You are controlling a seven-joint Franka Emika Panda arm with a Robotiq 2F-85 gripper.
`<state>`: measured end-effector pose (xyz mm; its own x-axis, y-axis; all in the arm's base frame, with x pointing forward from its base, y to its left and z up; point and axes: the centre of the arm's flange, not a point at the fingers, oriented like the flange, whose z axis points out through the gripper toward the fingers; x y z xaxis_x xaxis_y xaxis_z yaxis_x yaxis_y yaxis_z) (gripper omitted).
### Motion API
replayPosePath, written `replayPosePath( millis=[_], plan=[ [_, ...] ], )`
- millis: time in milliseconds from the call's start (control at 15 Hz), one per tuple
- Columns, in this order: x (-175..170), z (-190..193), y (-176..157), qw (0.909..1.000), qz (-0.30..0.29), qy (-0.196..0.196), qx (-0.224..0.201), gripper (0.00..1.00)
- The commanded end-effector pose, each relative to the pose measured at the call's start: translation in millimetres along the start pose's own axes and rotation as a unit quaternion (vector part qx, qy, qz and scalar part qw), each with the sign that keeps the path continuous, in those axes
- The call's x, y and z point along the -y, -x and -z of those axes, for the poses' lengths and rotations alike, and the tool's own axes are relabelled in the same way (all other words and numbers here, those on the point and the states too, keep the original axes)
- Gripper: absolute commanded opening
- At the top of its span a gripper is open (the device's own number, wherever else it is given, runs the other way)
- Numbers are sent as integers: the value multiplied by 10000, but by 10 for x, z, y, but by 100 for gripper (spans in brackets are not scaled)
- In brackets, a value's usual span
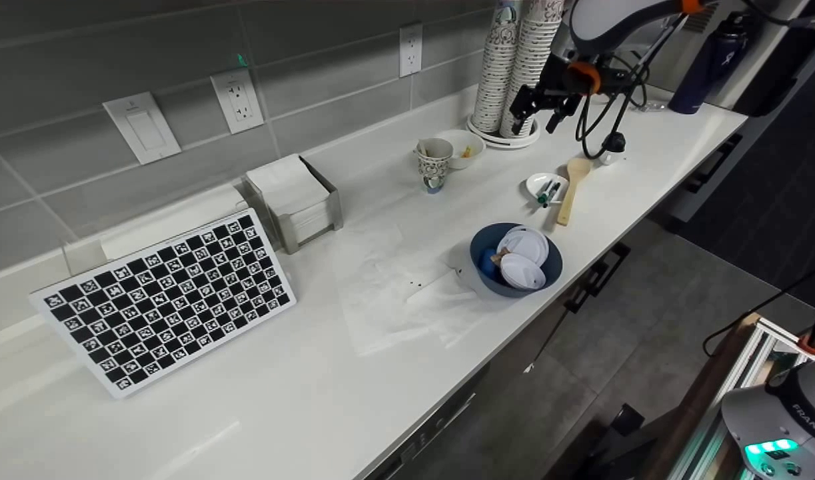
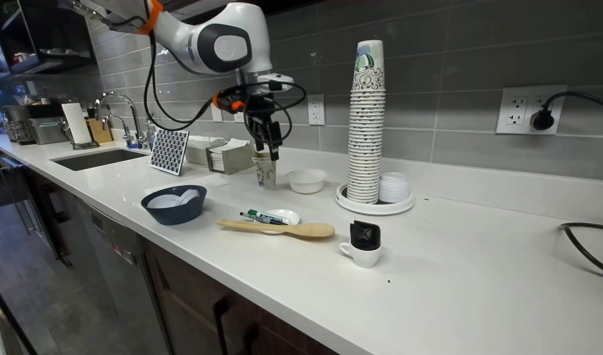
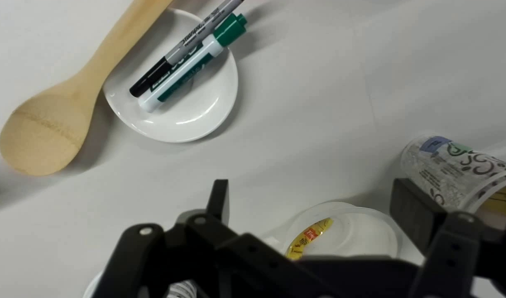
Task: Put the white bowl into the blue bowl
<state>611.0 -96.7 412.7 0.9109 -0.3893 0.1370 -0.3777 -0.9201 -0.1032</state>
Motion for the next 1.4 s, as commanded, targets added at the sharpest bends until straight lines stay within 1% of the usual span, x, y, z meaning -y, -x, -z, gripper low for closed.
replayPosePath(
  millis=[0, 200, 333, 400, 467, 533, 800, 933, 1067, 1267, 1333],
  plan=[
    [65, -102, -48, 9997, -155, -175, 91, 100],
    [262, -441, -191, 9961, -489, -670, 302, 100],
    [367, -665, -349, 9933, -773, -812, 269, 100],
    [394, -754, -431, 9927, -923, -760, 169, 100],
    [401, -828, -509, 9920, -1015, -736, 157, 100],
    [362, -901, -607, 9905, -1257, -563, 39, 100],
    [299, -1105, -861, 9782, -1956, -649, -240, 100],
    [312, -1186, -969, 9737, -2159, -657, -306, 98],
    [329, -1287, -1051, 9711, -2275, -639, -334, 79],
    [327, -1454, -1133, 9669, -2462, -601, -298, 54],
    [318, -1497, -1149, 9658, -2511, -585, -288, 47]
  ],
)
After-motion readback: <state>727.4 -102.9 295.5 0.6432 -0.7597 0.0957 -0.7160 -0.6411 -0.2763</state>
